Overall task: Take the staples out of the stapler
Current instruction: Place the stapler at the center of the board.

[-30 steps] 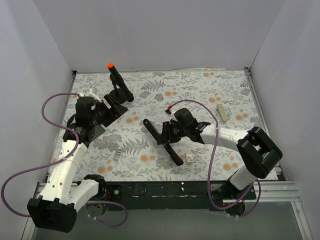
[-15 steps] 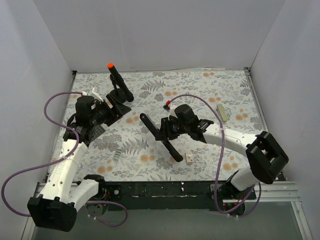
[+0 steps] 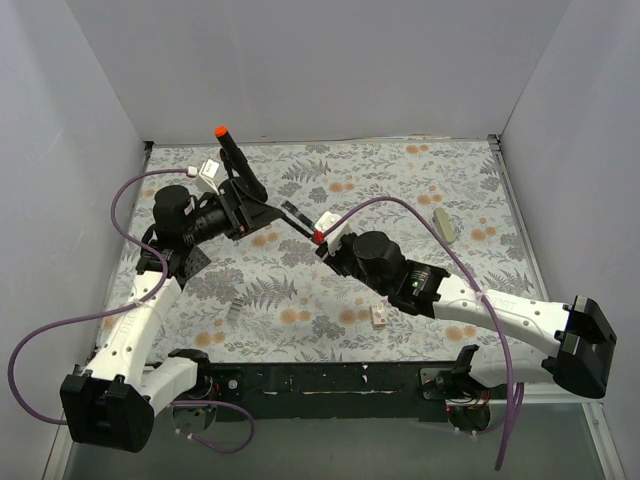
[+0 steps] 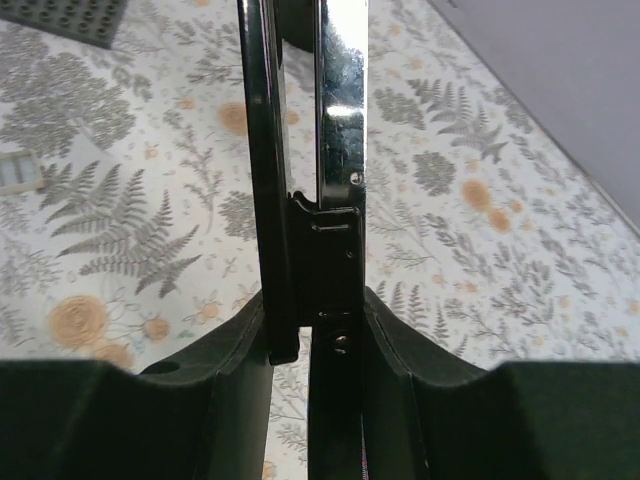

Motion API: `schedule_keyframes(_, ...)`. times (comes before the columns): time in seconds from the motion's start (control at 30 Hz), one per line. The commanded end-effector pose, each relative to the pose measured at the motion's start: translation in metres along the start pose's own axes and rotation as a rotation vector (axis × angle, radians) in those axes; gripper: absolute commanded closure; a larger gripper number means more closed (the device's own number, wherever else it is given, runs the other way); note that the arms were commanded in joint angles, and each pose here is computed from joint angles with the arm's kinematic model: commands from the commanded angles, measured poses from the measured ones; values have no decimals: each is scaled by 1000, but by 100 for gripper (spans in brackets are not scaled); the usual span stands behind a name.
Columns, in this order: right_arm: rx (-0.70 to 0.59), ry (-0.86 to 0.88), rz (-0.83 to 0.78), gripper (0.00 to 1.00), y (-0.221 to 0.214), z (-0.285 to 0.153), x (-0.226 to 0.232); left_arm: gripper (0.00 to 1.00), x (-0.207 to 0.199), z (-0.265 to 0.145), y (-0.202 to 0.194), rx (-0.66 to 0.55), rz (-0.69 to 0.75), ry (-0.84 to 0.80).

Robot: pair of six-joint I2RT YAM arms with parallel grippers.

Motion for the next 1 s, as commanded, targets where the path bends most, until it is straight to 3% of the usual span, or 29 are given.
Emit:
schedule_keyframes(0.0, -186, -218, -69, 99, 44, -12, -36, 23, -10, 1, -4, 55, 28, -130)
schedule_keyframes(0.23, -215, -206, -44, 99, 50, -10, -30, 25, -18, -3, -10, 68, 50, -274)
schedule_keyframes(0.57, -230, -135, -27, 99, 59, -1, -11, 26, -13, 8, -5, 70, 28, -303)
schedule_keyframes(0.67, -235, -136, 5, 99, 59, 1, -9, 40, -9, 11, -4, 79, -6, -292)
schedule_keyframes(0.73, -234, -135, 30, 99, 59, 0, -9, 60, -8, 12, -5, 84, -25, -291)
schedule_keyframes(0.8, -232, -144, 46, 99, 57, 0, -9, 73, -8, 10, -7, 89, -32, -292)
schedule_keyframes(0.87, -204, -178, 54, 99, 47, 1, -9, 95, -8, 10, -7, 80, -36, -292)
schedule_keyframes(0.9, -201, -190, 55, 98, 45, 2, -10, 100, -6, 10, -8, 72, -41, -285)
schedule_keyframes(0.97, -189, -201, 70, 93, 42, 2, -11, 100, -5, 10, -7, 56, -38, -283)
Point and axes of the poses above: each gripper's point midway between its finger pads, its own z axis out along the fingers, its own x axis along the line the jaws close on, y = z × x, the point moved 7 cm from there along -z, back along the fingers, and after that the axes turned 7 degrees about -z, right-handed, at the moved point
